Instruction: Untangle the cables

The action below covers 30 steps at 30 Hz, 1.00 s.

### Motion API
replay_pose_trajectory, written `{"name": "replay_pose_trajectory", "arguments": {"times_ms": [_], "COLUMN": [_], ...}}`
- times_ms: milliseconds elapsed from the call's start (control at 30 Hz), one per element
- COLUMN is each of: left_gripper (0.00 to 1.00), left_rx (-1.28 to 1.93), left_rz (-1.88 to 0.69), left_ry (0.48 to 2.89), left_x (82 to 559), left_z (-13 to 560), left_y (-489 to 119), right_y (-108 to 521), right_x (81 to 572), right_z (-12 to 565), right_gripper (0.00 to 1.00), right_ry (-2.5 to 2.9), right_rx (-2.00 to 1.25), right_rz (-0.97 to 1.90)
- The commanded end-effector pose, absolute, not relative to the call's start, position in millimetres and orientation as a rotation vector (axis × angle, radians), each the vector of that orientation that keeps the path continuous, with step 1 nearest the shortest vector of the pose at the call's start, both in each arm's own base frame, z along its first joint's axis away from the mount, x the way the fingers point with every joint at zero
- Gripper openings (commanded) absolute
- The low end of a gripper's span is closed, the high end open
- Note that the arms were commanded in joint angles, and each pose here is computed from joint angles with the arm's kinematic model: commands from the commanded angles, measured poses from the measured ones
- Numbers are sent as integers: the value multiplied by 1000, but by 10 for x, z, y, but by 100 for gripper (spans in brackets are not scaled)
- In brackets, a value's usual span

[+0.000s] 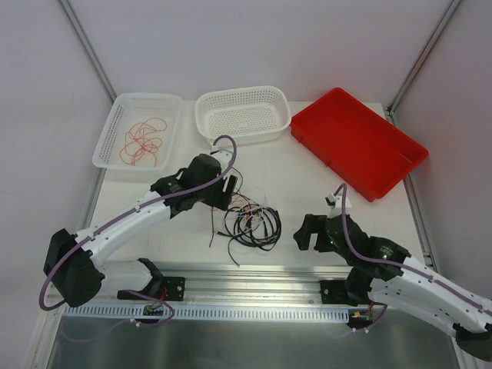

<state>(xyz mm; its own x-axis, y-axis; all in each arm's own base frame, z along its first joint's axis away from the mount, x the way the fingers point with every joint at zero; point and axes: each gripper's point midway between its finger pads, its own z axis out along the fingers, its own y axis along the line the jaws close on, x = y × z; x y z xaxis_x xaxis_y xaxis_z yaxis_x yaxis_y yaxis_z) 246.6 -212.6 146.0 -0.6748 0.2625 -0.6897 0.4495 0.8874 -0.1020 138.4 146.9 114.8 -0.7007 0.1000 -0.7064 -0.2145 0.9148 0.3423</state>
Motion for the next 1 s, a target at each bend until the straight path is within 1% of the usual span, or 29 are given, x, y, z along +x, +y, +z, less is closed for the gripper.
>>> {"name": "replay_pose_trajectory", "arguments": {"times_ms": [0, 100, 167, 233, 367, 533, 667, 733, 833, 867, 967], "left_gripper": [67, 62, 61, 57, 52, 47, 35, 32, 19, 12, 0], "left_rx": [724, 814, 926, 989, 1021, 1034, 1007, 990, 979, 979, 944], "left_rz": [-238, -235, -205, -185, -299, -293, -222, -210, -227, -233, -230], "left_ry": [2319, 2318, 2306, 2301, 2347, 2434, 2491, 2497, 2493, 2485, 2448], "left_x": [2477, 2533, 2555, 2570, 2524, 2570, 2641, 2668, 2667, 2671, 2690], "left_z": [1386, 1320, 1248, 1180, 1022, 765, 605, 591, 619, 643, 783], "left_y": [-1906, -1877, -1848, -1822, -1896, -1919, -1862, -1857, -1880, -1888, -1879], "right_y": [1646, 1693, 1704, 1712, 1726, 1807, 1876, 1897, 1941, 1968, 2055], "right_x": [1429, 1422, 1422, 1425, 1442, 1446, 1492, 1511, 1570, 1593, 1647], "right_z": [1217, 1198, 1202, 1200, 1176, 1128, 1111, 1078, 1059, 1028, 978], "right_gripper": [99, 99, 99, 99, 99, 99, 99, 99, 99, 99, 99], "right_ry": [2261, 2273, 2277, 2280, 2285, 2308, 2308, 2315, 2312, 2320, 2341], "right_rx": [-101, -116, -122, -123, -119, -139, -147, -146, -115, -107, -57], "right_rz": [587, 589, 586, 582, 571, 568, 560, 547, 537, 526, 520]}}
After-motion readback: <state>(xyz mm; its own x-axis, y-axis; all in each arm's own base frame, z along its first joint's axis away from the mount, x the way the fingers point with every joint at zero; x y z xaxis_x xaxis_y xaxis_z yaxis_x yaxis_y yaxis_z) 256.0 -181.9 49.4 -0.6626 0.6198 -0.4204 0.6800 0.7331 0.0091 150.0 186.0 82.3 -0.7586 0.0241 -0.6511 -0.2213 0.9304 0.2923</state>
